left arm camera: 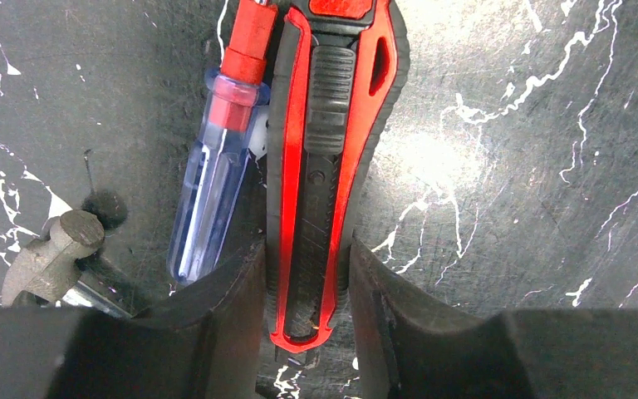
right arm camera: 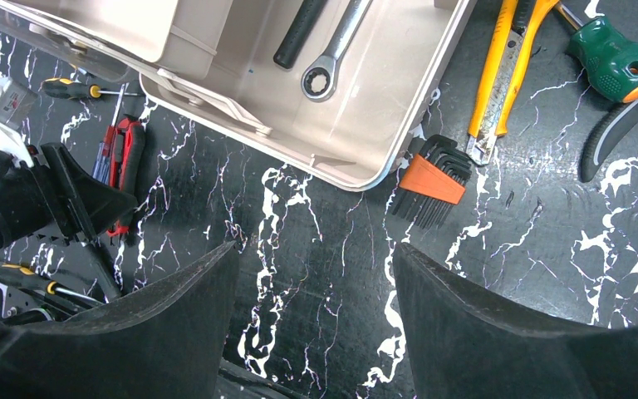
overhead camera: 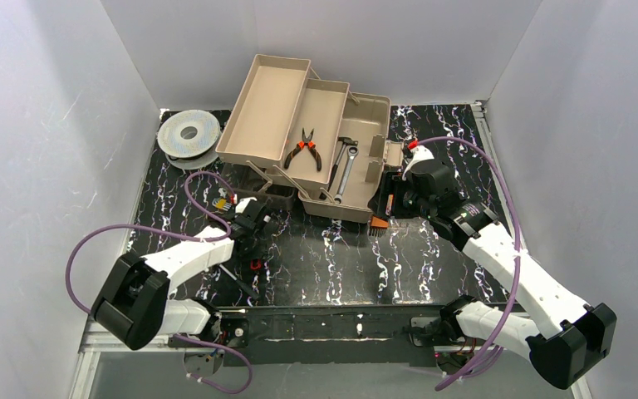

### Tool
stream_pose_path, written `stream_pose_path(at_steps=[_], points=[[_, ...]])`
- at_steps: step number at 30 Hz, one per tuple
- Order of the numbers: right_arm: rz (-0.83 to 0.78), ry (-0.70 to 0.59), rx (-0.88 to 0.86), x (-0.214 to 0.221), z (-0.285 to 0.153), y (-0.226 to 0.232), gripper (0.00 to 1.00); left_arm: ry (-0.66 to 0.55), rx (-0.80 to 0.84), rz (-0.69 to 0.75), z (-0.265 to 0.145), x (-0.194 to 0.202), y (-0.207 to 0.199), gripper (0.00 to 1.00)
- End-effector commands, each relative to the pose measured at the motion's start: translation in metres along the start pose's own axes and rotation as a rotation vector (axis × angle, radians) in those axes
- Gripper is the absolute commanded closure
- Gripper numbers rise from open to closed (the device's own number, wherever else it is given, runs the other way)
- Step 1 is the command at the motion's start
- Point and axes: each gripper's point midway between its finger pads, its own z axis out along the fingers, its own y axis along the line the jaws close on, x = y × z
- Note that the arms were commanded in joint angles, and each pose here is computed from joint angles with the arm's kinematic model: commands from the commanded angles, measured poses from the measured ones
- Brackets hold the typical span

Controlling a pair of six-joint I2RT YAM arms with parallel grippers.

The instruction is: Pack the tool kit

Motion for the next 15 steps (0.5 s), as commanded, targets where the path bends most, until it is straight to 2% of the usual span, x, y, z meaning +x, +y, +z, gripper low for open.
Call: stream_pose_path(at_steps=[1,3,8,11,15], points=[[0.006,-0.048,-0.013,-0.012,-0.006,0.003,0.25,0.065,0.030,-0.001,0.000,0.011,-0.007,0.79],[0.005,-0.053,-0.008,-0.013,-0.006,0.002,0.25,0.037,0.081,0.061,-0.010,0.004,-0.018,0.84],[-0.003,-0.060,-0.002,-0.015,-0.004,0.001,0.25,-0.128,0.184,0.195,-0.058,-0.023,-0.042,0.84],[-0.004,-0.055,0.002,-0.014,0.000,0.000,0.25,-0.152,0.320,0.250,-0.087,-0.029,-0.061,0.84],[-0.012,-0.050,0.004,-0.014,0.006,0.000,0.25,-0.227,0.548,0.374,-0.133,-0.034,-0.095,0.93]])
